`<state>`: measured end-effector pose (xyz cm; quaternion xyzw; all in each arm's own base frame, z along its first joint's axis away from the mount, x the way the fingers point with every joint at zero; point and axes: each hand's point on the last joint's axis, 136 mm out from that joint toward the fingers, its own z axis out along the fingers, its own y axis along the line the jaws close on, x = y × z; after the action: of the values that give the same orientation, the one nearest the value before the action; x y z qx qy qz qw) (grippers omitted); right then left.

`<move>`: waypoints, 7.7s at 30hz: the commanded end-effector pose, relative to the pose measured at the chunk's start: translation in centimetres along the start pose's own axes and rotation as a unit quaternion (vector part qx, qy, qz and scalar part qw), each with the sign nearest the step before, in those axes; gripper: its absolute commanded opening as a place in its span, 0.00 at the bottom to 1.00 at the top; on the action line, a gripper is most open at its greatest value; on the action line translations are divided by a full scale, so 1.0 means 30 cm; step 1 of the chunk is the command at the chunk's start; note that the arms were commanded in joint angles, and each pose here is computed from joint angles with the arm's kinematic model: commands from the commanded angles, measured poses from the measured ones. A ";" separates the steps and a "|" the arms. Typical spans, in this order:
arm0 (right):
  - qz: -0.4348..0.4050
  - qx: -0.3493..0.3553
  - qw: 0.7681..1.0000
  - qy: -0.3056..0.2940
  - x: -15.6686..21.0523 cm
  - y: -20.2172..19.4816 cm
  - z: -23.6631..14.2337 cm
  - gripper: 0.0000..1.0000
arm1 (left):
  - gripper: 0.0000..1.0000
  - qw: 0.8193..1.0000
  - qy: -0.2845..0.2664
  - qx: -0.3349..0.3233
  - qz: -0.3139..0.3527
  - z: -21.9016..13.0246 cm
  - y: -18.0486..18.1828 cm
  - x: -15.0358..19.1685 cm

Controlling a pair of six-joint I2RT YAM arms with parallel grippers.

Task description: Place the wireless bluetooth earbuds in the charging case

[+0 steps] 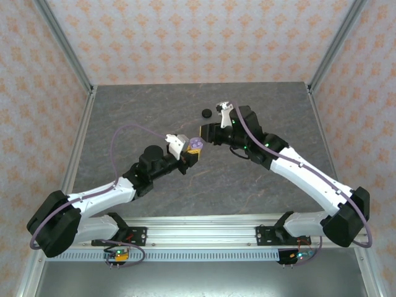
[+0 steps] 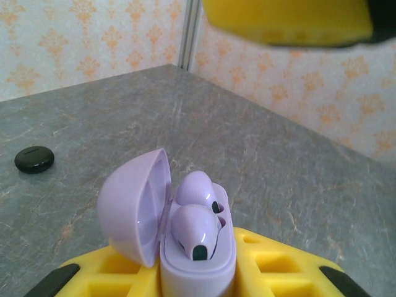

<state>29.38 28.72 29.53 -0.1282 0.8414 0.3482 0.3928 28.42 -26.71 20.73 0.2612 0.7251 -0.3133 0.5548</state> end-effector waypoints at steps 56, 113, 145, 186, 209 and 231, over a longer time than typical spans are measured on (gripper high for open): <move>0.010 0.127 0.981 0.147 0.148 -0.150 0.054 0.19 | 0.29 0.996 0.050 -0.053 0.044 0.040 0.057 -0.044; 0.103 0.289 0.945 0.114 0.245 -0.537 -0.045 0.23 | 0.54 0.873 0.305 -0.158 -0.346 0.385 0.381 0.440; -0.067 0.569 0.812 -0.112 0.084 -0.865 -0.352 0.38 | 0.75 0.829 0.216 -0.516 -0.012 -0.276 0.675 0.037; 0.017 0.464 0.855 -0.232 0.191 -1.172 -0.367 0.68 | 1.00 0.869 0.018 -0.492 -0.040 -0.479 0.903 0.212; 0.002 0.458 0.861 -0.223 0.228 -1.220 -0.301 0.80 | 1.00 0.875 0.026 -0.481 -0.050 -0.449 0.936 0.288; 0.011 0.471 0.861 -0.192 0.236 -1.270 -0.258 0.99 | 1.00 0.866 0.062 -0.493 -0.057 -0.421 0.977 0.306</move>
<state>38.37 -3.43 8.27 0.1451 0.8225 -0.0650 0.5461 38.96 2.07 8.84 -0.0580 0.8354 0.0593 0.5433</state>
